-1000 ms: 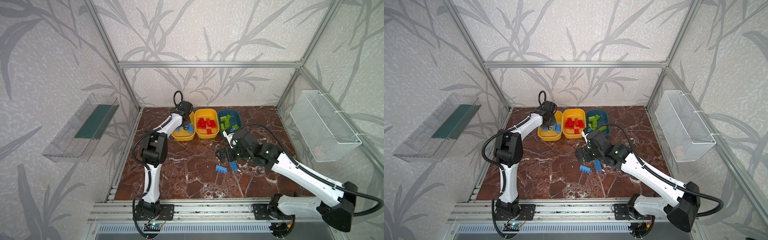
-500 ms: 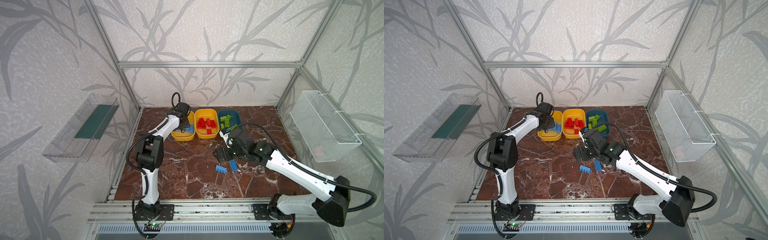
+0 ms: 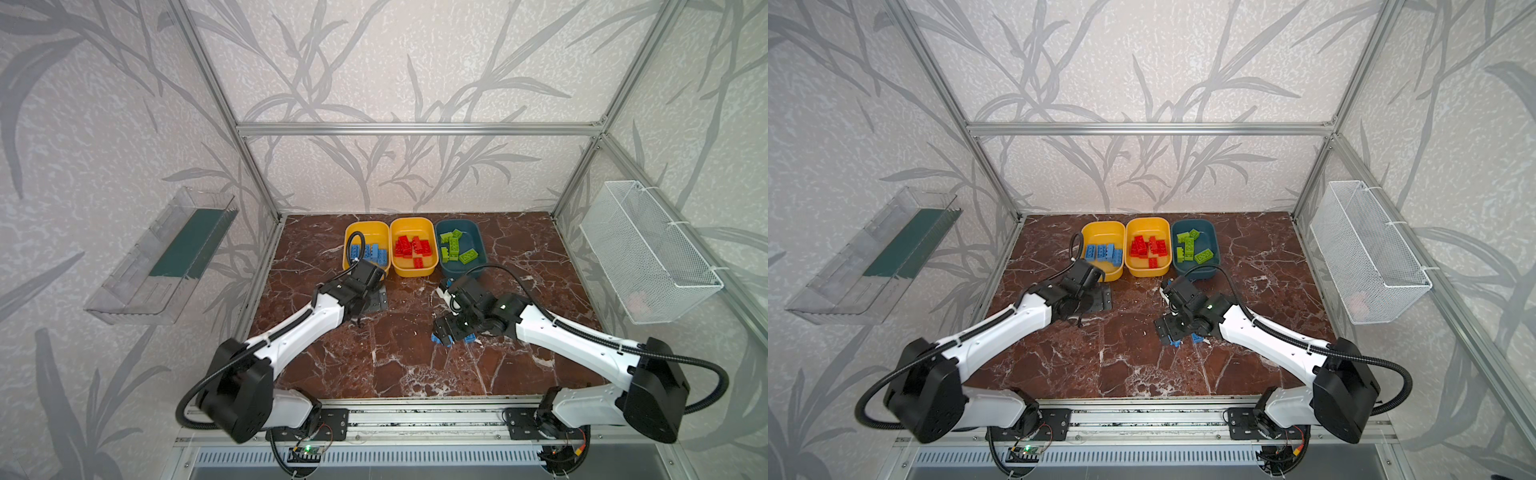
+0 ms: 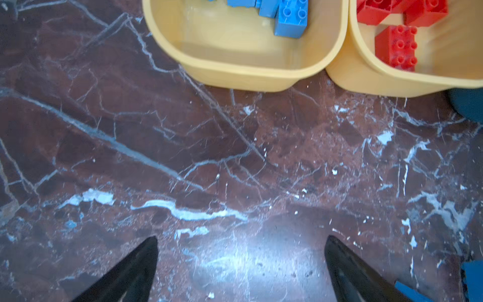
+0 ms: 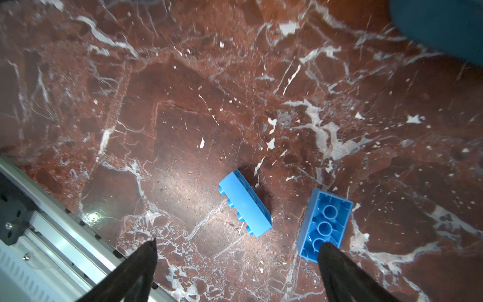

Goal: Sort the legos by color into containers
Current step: 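Grasp a blue brick with the right gripper while the left arm draws back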

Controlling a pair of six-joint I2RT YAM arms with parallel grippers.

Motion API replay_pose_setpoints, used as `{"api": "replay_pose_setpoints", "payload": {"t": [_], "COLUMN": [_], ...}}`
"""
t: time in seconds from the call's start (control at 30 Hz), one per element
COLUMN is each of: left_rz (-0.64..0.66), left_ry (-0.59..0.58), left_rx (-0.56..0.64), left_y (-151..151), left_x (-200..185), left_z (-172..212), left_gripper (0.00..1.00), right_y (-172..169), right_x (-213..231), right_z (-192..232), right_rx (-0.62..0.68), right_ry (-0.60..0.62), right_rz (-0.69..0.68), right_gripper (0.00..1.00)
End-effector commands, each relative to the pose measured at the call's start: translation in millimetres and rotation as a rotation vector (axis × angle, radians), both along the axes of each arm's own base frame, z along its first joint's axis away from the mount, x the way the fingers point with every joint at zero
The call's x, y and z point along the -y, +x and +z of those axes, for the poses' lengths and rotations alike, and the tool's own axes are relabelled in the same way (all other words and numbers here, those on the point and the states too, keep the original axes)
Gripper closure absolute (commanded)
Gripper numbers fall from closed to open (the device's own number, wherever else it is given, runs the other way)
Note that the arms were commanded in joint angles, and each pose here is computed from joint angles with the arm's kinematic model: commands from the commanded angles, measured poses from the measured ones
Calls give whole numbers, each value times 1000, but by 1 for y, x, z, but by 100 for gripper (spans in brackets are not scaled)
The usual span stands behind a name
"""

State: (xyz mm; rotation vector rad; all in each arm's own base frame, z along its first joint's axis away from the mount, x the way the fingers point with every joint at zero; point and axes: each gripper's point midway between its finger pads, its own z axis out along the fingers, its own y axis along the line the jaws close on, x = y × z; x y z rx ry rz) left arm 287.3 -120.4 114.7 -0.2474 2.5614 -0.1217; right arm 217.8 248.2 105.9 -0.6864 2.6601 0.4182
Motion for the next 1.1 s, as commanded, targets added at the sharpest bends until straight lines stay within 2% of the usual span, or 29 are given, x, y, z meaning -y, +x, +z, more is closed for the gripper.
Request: {"api": "replay_pose_setpoints", "payload": {"t": [0.0, 0.07, 0.17, 0.33, 0.5, 0.8, 0.87, 1.0, 1.07], "left_rz": [40, 37, 30, 71, 96, 103, 102, 116, 115], "left_ry": [-82, -121, -173, -209, -217, -199, -198, -190, -179], "left_rx": [74, 107, 158, 230, 258, 240, 242, 247, 246], "left_y": [-17, -29, -44, -59, -65, -62, -61, -58, -56], "left_x": [-7, -12, -17, -33, -41, -41, -40, -42, -42], "left_z": [13, 18, 23, 29, 31, 28, 28, 30, 32], "left_gripper": [1, 1, 1, 1, 1, 1, 1, 1, 1], "right_y": [-3, -4, -6, -11, -13, -7, -5, -2, 2], "right_x": [-8, -9, -10, -10, -8, -16, -18, -23, -28], "right_z": [-16, -27, -43, -58, -71, -79, -76, -79, -76], "right_rx": [-38, -75, -123, -166, -200, -209, -205, -220, -215], "right_ry": [1, -27, -67, -77, -107, -123, -125, -140, -137], "right_rz": [44, 55, 57, 48, 38, 39, 43, 64, 71], "right_gripper": [10, 16, 31, 45, 54, 55, 60, 76, 78]}}
